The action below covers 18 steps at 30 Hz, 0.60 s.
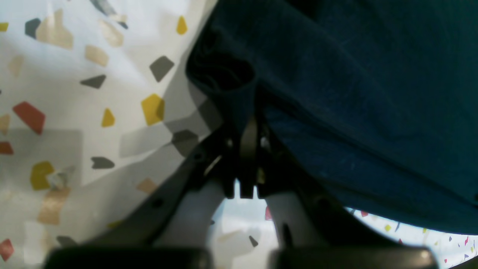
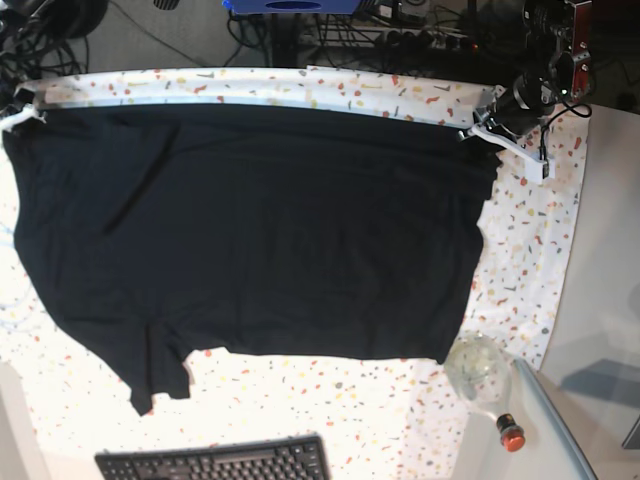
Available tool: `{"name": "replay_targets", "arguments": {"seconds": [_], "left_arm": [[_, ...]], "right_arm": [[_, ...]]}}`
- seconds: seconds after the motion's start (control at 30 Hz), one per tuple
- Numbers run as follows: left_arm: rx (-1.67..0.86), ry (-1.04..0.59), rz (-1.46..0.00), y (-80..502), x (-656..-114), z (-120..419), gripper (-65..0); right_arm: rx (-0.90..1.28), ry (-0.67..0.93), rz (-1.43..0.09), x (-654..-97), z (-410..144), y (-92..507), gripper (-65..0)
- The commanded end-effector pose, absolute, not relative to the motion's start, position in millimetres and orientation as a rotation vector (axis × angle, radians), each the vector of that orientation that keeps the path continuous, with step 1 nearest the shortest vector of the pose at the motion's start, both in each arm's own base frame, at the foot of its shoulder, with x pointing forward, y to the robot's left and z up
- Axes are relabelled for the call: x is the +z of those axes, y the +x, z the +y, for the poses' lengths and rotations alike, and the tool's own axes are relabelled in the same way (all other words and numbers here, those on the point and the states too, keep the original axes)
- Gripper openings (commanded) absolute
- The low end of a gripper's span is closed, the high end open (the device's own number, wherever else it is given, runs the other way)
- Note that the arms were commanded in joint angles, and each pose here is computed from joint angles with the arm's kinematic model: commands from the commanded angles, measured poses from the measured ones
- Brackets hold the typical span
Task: Layout the t-shirt on the table in an organized manner, then fold the t-shirt properly
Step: 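Release the shirt edge and raise both grippers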
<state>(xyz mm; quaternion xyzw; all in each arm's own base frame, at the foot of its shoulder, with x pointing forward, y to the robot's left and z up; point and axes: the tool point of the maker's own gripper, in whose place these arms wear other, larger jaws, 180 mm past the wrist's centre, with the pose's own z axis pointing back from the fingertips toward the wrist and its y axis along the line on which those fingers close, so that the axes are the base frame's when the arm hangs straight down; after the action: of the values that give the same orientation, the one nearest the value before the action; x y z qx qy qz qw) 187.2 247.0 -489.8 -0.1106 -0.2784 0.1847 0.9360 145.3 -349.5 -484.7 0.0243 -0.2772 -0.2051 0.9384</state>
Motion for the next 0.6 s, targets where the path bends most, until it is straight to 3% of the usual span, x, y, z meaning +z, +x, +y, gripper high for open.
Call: {"name": "replay_targets", "arguments": {"seconds": [0.0, 0.1, 0.2, 0.37, 0.57], "left_arm": [[0.375, -0.17, -0.547, 181.1, -491.0, 261.0, -50.2], [0.376, -0.168, -0.545, 179.7, -491.4, 261.5, -32.3], [0.433, -0.135, -0.571, 174.2, -484.0, 282.4, -23.0], [0.583, -0.054, -0.704, 165.2, -446.7, 327.2, -22.2], [0.581, -0.007, -0.84, 171.4, -396.6, 341.8, -23.2]], "right_arm": [[-0.417, -0.002, -0.615, -469.4, -369.4, 151.3, -59.4], [-0.419, -0.003, -0.612, -469.8, -369.7, 149.1, -40.1], [-0.465, -0.024, -0.624, -466.3, -381.1, 140.1, -37.4], [-0.501, -0.058, -0.634, -455.2, -389.9, 131.0, -37.1], [-0.446, -0.113, -0.683, -424.9, -375.1, 139.2, -37.1]]}}
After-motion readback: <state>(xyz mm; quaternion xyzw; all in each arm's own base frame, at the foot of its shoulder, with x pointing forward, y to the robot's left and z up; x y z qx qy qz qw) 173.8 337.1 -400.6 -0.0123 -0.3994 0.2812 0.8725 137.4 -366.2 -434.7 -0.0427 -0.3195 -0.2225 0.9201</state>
